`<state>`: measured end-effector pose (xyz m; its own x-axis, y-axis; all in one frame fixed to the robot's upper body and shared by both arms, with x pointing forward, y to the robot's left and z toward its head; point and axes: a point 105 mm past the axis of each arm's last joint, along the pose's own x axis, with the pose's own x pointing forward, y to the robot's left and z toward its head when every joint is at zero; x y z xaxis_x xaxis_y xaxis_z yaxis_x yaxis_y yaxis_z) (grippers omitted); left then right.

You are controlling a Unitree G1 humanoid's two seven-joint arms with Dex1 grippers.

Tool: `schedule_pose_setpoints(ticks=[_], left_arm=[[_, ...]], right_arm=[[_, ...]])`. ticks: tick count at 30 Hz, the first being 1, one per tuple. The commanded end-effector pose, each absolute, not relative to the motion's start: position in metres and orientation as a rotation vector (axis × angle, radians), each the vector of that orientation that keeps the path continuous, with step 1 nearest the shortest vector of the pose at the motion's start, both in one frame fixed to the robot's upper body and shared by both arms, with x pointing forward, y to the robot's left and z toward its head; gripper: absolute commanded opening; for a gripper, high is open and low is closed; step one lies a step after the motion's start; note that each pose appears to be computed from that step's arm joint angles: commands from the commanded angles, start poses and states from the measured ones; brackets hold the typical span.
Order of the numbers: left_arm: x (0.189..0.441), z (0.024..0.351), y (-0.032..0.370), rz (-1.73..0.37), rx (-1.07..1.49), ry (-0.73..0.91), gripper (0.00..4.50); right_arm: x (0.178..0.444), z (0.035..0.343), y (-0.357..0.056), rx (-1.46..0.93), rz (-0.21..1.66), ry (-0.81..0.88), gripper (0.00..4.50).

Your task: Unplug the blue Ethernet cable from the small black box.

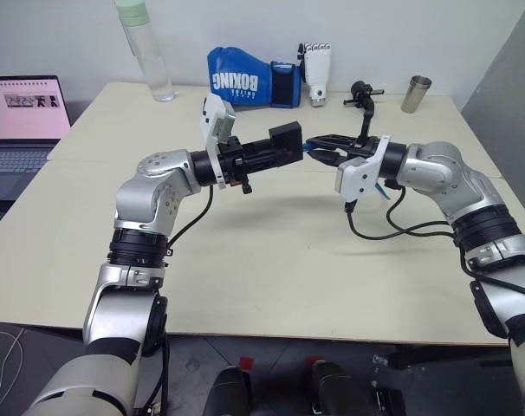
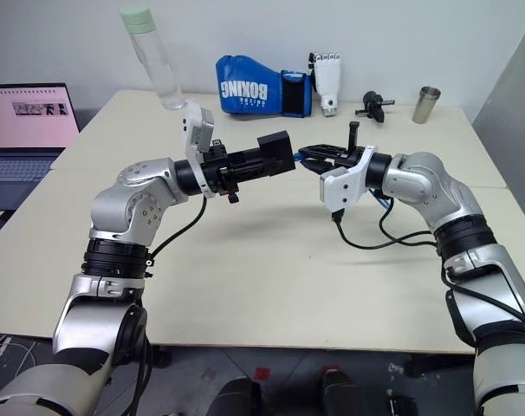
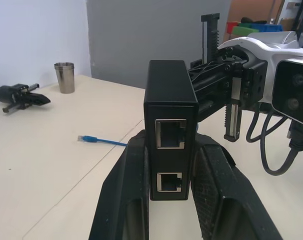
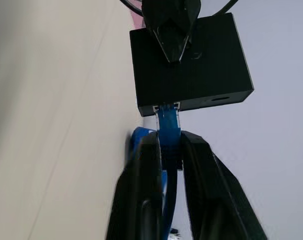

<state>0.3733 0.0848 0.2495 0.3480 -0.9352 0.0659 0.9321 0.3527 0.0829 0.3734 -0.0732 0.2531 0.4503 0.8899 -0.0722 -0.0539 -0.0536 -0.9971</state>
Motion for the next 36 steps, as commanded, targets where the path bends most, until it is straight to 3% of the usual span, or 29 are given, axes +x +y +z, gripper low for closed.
schedule_pose_setpoints(ticks=[1,8,11,12,13,17,22,36], left_arm=[[0.368,0.270,0.083,-1.241,0.036,-0.168,0.78],[0.362,0.271,0.089,-1.305,0.051,-0.135,0.78],[0.357,0.269,0.094,-1.344,0.060,-0.117,0.78],[0.356,0.270,0.094,-1.358,0.053,-0.119,0.78],[0.355,0.272,0.094,-1.369,0.045,-0.122,0.78],[0.353,0.277,0.091,-1.395,0.043,-0.136,0.78],[0.349,0.282,0.088,-1.440,0.047,-0.143,0.78],[0.345,0.282,0.087,-1.475,0.063,-0.122,0.78]], right_arm=[[0.363,0.272,-0.070,-1.334,0.975,-0.800,1.74],[0.357,0.285,-0.092,-1.099,1.145,-0.548,3.28],[0.357,0.307,-0.116,-0.735,1.222,-0.242,4.00],[0.353,0.315,-0.121,-0.583,1.259,-0.148,4.06],[0.348,0.320,-0.122,-0.472,1.288,-0.089,4.43],[0.344,0.329,-0.121,-0.203,1.315,0.014,4.48],[0.340,0.309,-0.105,0.012,1.384,0.131,4.48],[0.348,0.293,-0.081,0.033,1.391,0.121,4.48]])
